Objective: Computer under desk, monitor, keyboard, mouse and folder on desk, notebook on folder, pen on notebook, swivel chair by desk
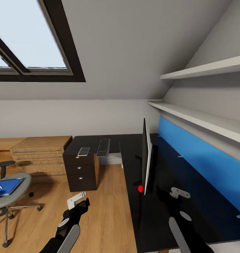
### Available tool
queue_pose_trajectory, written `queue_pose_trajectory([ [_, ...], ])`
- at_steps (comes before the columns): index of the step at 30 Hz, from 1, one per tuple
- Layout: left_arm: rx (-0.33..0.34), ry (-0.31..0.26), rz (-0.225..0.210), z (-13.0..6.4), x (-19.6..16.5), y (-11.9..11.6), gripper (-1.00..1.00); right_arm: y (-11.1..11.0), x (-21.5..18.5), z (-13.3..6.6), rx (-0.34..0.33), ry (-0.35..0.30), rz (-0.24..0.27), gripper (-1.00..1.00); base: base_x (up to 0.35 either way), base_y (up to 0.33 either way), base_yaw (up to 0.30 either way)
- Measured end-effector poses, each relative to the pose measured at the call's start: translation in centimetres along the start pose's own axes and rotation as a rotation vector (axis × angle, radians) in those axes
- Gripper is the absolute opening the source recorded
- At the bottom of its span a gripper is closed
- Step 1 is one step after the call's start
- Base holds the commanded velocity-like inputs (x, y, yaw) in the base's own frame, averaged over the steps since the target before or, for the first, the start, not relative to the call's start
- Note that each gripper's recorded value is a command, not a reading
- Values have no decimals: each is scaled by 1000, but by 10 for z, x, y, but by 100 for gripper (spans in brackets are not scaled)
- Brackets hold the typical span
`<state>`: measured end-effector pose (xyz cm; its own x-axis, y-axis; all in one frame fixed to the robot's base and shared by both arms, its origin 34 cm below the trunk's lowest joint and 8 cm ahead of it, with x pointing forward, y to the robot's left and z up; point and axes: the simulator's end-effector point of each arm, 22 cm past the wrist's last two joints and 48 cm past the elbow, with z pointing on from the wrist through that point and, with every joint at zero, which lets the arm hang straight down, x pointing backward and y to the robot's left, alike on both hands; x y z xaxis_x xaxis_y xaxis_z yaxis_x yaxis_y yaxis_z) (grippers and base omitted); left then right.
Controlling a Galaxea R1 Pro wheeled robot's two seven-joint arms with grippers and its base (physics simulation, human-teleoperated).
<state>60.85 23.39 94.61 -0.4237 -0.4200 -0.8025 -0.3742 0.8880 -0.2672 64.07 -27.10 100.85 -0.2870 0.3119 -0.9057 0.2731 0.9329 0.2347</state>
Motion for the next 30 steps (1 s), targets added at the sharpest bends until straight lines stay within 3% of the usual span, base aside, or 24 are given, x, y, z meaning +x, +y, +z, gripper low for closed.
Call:
queue_pose_trajectory([
  [7,2,1,0,0,0,-1,100,-11,-3,23,44,12,-58,100,3,0,0],
  [12,2,1,0,0,0,-1,100,-50,-18,41,120,9,-51,100,0,0,0],
  [16,2,0,0,-1,0,-1,100,-66,-26,46,147,3,-53,100,70,0,0],
  [22,2,1,0,-1,1,-1,100,-67,-39,57,156,0,-54,100,235,0,0],
  [30,3,2,2,0,1,-2,100,-66,-52,97,193,63,-61,100,84,0,0],
])
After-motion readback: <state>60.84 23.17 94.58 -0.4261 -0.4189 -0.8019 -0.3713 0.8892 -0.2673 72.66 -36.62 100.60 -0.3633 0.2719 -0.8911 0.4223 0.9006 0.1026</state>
